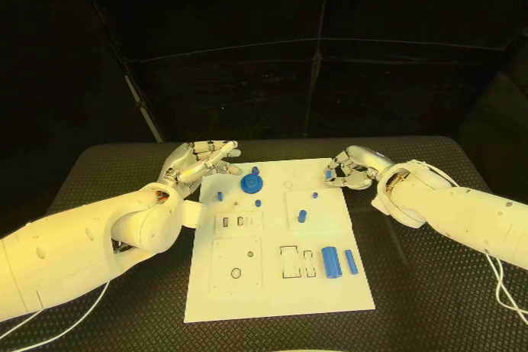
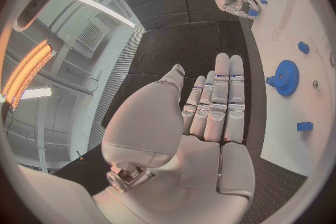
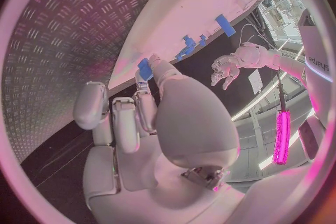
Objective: Assemble the parts on the task board
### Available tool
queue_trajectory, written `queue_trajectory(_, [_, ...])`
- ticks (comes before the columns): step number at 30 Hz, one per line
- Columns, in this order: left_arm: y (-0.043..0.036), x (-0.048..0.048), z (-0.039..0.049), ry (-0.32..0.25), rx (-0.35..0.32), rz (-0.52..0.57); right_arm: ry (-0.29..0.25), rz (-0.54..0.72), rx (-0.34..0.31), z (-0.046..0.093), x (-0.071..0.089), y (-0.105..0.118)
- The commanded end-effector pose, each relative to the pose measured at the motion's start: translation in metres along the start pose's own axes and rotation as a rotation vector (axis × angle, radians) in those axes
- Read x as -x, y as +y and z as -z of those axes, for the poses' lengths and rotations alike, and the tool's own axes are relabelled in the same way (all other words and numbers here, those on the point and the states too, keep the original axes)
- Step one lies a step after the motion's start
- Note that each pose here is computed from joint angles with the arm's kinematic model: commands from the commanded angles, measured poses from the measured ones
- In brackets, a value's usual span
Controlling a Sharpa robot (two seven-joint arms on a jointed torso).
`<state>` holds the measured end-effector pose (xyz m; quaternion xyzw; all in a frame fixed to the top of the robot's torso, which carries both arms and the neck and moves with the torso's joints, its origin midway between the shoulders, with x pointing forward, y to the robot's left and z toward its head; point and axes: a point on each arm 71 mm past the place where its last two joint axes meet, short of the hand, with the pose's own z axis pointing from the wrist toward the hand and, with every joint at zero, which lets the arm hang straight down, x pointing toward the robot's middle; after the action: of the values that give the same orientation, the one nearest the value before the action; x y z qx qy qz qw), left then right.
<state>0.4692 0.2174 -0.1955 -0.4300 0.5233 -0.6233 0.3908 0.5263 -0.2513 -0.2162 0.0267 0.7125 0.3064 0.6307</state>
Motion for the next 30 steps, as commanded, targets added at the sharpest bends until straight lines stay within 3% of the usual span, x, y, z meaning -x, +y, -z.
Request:
queue_trajectory(1, [-0.0011,0.0001,-0.0001,0.015,-0.006,0.004,-0.04,-0.004,0.007,0.0,0.002,0.011])
queue_trajectory(16, [-0.001,0.0042,-0.0005,0.006,-0.009,-0.001,-0.007,0.018,0.136,0.0,-0.027,0.116])
queue_trajectory(25, [-0.0001,0.0057,-0.002,0.0,-0.009,-0.004,0.038,0.039,0.144,-0.009,-0.048,0.152])
queue_trajectory(30, [0.0002,0.0059,-0.0028,-0.002,-0.009,-0.005,0.09,0.046,0.145,-0.007,-0.069,0.165])
